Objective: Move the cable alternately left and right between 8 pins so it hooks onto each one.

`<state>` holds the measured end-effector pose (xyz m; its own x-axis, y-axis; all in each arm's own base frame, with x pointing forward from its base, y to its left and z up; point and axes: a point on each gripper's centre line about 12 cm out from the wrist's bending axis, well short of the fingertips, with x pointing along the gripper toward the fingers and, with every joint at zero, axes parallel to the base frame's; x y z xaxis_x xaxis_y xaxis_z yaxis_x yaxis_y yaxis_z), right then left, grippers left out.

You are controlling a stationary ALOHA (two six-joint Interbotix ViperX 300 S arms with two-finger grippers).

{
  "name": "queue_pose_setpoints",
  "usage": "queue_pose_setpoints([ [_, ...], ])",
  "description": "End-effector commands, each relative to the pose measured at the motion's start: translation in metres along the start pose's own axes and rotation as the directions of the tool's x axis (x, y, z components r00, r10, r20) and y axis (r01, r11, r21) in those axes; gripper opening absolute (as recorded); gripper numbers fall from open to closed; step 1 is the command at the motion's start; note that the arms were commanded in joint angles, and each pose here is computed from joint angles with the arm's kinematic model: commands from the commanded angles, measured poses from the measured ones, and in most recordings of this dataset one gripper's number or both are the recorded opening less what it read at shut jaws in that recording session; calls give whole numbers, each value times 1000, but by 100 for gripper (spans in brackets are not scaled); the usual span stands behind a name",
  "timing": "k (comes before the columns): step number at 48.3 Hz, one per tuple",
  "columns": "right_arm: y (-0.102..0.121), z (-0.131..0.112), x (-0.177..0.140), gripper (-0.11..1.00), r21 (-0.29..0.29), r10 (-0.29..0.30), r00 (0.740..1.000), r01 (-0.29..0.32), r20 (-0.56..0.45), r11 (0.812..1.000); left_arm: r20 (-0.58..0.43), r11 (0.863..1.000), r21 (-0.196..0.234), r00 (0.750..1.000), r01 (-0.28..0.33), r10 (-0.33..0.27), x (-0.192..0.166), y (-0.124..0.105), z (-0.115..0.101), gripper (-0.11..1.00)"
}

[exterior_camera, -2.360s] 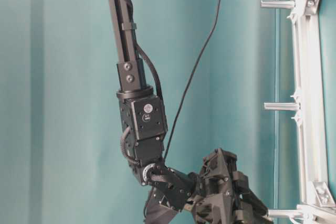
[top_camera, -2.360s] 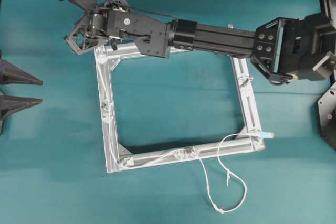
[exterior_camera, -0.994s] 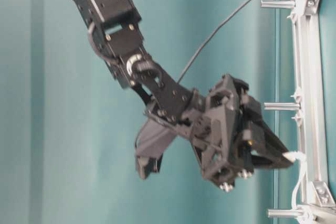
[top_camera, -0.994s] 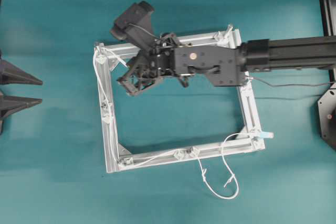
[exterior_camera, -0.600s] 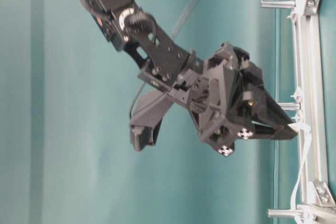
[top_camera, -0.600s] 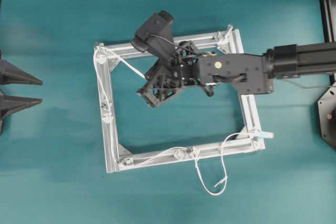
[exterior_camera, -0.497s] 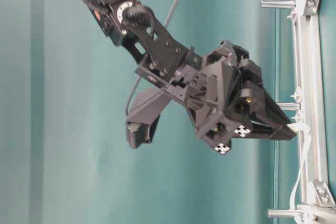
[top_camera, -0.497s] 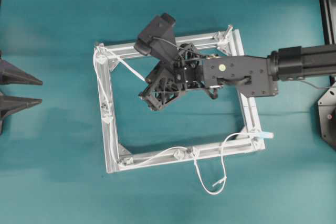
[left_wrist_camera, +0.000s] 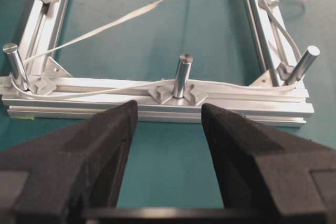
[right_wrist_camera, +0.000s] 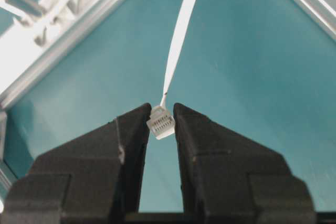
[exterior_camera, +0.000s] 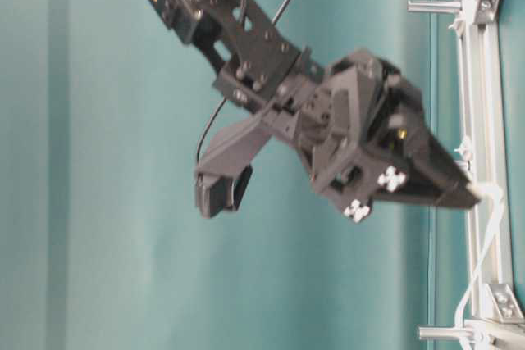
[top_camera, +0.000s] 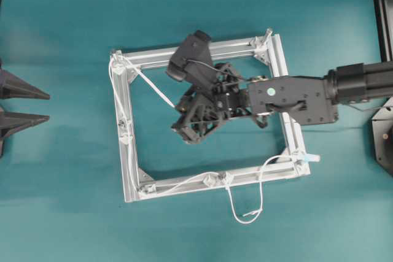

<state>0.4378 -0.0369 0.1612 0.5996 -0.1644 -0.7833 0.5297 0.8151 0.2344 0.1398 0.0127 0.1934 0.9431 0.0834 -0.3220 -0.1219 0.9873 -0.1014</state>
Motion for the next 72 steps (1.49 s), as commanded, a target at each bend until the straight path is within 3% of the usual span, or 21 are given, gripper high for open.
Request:
queue_pose_setpoints([
  [1,6,3,-15,18,-2,38,999,-38,31,999,12,1000,-2,1000,4,-4,0,-1,5,54],
  [11,13,3,-14,18,-38,102,992,-99,73,994,10,1000,0,1000,4,-4,0,-1,4,54],
  [15,12,1,-17,18,-40,95,993,-93,65,995,13,1000,0,1000,4,-4,0,-1,5,54],
  [25,-16,-19,-30,18,-51,-13,1000,12,-8,999,9,1000,-2,1000,4,-4,0,-1,4,54],
  [29,-37,-22,-40,18,-41,-69,997,68,-24,997,12,1000,-2,1000,4,-4,0,-1,5,54],
  [43,-100,-3,-76,18,42,-182,983,180,37,983,13,1000,-2,1000,5,-5,0,-1,5,54],
  [57,-128,-8,-81,18,-42,-301,954,301,-6,953,10,1000,-1,1000,3,-3,0,-1,4,54],
  [72,-156,2,-94,18,-42,-365,930,367,37,929,13,1000,0,1000,4,-4,0,-1,5,54],
])
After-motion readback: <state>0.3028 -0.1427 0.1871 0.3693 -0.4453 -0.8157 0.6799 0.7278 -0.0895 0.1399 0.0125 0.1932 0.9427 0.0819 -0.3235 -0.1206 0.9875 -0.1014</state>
